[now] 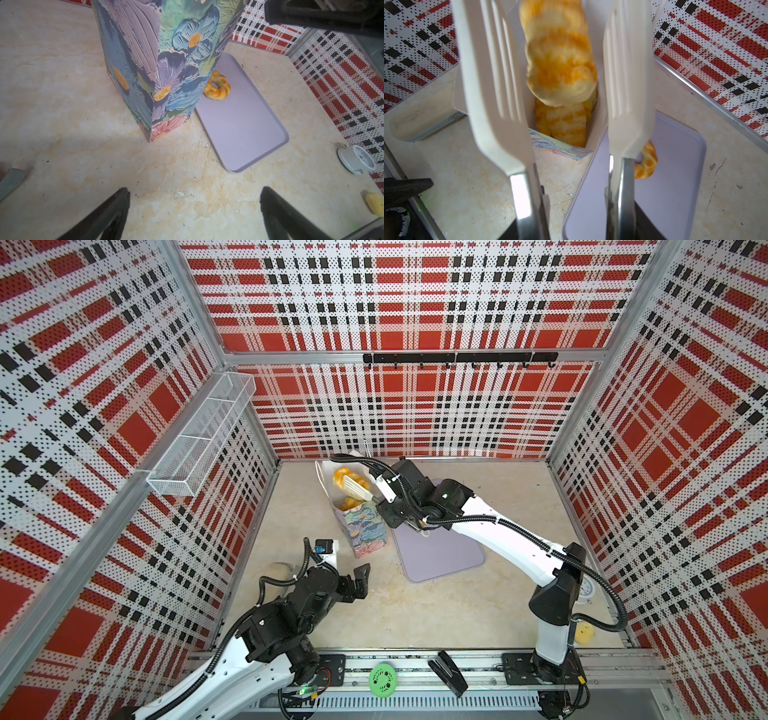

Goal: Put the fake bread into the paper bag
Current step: 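Open the tongs over the bag opening to drop the croissant inside, then move the open tongs back over the tray toward the ring bun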

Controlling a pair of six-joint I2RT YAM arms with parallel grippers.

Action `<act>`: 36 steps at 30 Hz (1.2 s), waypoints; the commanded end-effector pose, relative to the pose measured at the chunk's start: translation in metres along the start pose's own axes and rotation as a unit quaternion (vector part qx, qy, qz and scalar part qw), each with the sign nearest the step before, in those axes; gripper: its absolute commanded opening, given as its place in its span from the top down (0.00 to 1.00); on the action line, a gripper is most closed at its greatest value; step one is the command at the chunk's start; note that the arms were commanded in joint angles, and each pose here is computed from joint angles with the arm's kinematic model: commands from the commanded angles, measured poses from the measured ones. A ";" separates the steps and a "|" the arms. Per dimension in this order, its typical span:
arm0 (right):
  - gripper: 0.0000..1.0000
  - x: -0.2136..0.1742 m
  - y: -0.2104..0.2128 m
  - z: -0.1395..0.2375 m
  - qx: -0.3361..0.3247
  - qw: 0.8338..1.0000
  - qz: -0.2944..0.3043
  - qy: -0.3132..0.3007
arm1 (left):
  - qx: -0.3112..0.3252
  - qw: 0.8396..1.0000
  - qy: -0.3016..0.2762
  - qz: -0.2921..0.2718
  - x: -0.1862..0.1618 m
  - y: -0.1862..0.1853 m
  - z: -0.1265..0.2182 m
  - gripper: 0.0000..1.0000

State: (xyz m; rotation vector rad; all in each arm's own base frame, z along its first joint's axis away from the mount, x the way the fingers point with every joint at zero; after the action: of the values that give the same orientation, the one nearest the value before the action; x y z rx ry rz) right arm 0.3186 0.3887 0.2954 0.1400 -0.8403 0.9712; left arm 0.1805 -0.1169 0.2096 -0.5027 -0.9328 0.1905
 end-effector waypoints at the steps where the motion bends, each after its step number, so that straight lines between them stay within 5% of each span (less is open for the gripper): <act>1: 0.42 0.019 -0.012 0.013 -0.021 0.999 -0.002 -0.034 | -0.003 1.000 -0.003 0.003 0.000 0.000 -0.001 0.01; 16: 0.37 -0.007 -0.029 0.059 -0.066 0.996 -0.007 -0.057 | -0.017 1.000 0.010 0.018 -0.011 0.000 -0.001 0.01; 36: 0.35 -0.121 -0.070 0.089 -0.136 0.987 -0.089 0.001 | -0.021 1.000 0.006 -0.019 -0.042 -0.021 -0.008 0.01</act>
State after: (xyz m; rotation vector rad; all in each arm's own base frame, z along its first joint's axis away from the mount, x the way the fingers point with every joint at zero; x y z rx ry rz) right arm 0.2842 0.2320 0.2717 -0.0513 -0.8456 0.7576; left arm 0.1572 -0.1501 0.1865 -0.5212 -0.9054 0.0973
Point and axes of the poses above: each gripper's point midway between its finger pads, its own z axis back along the fingers, its own y axis along the line the jaws close on, x = y × z, the point moved 2 cm from there along z, back along the fingers, and after that the axes turned 14 degrees about z, right-handed, at the moved point
